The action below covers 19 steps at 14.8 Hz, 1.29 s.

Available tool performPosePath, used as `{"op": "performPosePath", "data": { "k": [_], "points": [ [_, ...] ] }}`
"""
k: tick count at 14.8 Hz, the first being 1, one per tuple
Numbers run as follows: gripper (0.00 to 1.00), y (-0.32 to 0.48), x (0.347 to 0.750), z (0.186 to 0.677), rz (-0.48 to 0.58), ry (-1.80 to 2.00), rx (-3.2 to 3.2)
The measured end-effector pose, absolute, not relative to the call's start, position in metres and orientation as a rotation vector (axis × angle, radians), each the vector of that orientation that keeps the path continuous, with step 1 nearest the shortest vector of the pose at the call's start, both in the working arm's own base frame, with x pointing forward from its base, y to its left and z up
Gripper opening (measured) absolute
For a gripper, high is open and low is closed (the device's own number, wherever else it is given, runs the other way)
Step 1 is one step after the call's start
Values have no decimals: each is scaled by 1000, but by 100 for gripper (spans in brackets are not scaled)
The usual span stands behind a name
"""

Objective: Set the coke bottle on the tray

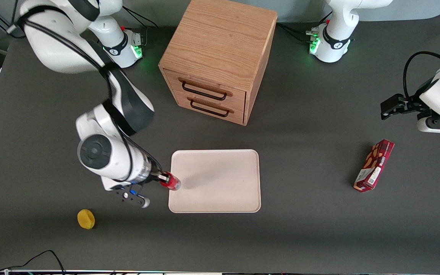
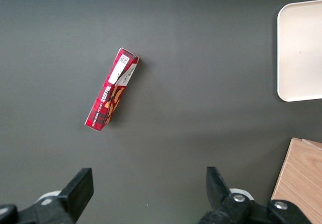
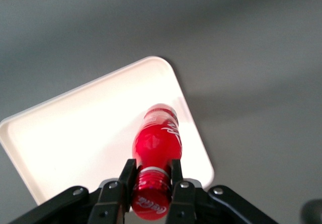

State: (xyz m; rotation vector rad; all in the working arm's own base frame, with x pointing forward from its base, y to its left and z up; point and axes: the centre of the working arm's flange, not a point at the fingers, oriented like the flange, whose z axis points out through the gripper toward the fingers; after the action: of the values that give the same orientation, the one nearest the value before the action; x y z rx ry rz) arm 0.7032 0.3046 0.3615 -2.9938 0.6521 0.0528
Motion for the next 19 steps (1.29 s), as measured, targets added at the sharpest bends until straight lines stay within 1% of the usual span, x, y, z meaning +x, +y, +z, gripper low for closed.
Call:
{"op": "performPosePath", "data": {
  "k": [2,4,5,6,8,9,10,11,12,14,16,17,19],
  "points": [
    [32,315,707,340,13,687,-2994],
    [32,318,707,330,-6,693,-3005],
    [36,319,707,329,-9,693,-3009],
    [44,319,707,330,-13,693,-3008],
    [65,321,707,336,-19,691,-3000],
    [74,322,707,342,-17,689,-3001],
    [85,323,704,356,-11,679,-3010],
    [94,325,698,381,-3,661,-3021],
    [100,324,688,415,10,635,-3035],
    [100,310,654,507,7,534,-3096],
    [100,285,609,591,-20,397,-3167],
    [100,268,586,622,-1,346,-3182],
    [100,215,552,662,51,280,-3185]
  ]
}}
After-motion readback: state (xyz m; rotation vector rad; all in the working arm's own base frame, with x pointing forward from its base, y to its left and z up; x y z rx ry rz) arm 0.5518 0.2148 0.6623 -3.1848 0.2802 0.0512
